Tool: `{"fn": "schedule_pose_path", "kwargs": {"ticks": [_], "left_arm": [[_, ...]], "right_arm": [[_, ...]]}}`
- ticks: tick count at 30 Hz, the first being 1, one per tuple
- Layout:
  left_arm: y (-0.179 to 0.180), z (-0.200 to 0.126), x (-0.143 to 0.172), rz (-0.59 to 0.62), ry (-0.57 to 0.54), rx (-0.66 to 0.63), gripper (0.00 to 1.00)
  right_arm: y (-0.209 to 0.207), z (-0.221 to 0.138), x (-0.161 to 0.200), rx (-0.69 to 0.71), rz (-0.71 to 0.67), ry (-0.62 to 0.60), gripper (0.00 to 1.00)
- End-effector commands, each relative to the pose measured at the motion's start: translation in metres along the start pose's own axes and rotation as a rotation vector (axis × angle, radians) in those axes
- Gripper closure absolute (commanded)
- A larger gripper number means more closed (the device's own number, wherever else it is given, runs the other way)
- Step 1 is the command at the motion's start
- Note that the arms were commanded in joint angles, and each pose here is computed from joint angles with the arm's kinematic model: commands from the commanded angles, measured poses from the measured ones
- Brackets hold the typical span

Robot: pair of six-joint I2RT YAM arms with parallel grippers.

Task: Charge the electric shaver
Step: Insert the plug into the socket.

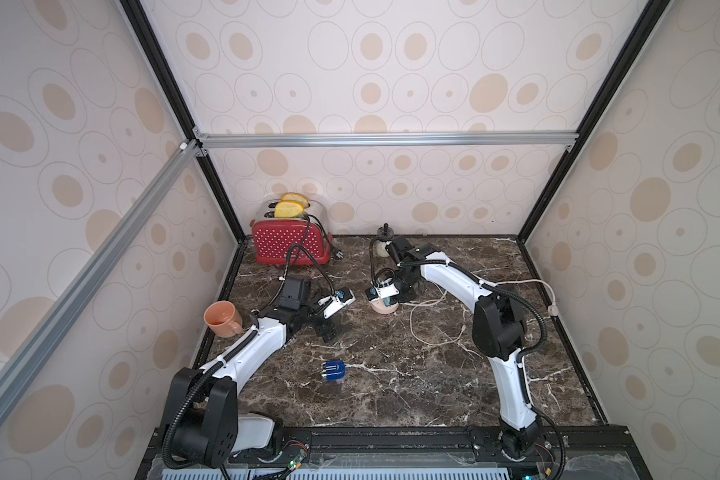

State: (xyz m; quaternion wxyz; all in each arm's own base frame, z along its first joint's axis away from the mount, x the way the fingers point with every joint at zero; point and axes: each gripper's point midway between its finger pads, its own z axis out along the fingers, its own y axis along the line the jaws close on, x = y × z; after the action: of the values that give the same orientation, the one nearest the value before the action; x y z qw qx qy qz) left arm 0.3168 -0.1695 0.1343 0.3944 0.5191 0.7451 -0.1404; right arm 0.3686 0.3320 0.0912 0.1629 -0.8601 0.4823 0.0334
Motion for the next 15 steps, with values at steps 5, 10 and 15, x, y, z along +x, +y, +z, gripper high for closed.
{"fn": "schedule_pose_path", "kwargs": {"ticks": [5,10,15], "left_arm": [[0.001,-0.005,-0.001,0.015,-0.006,-0.003,0.01],[0.003,-0.005,0.000,0.013,-0.007,-0.004,0.01],[0.004,-0.006,0.001,0.010,-0.006,-0.006,0.01]], "right_arm": [[0.000,0.008,0.007,-0.006,-0.100,0.045,1.00],[-0.007,0.012,0.001,0.023,-0.123,0.015,1.00],[-0.007,0.017,-0.002,0.006,-0.127,-0.006,1.00]]}}
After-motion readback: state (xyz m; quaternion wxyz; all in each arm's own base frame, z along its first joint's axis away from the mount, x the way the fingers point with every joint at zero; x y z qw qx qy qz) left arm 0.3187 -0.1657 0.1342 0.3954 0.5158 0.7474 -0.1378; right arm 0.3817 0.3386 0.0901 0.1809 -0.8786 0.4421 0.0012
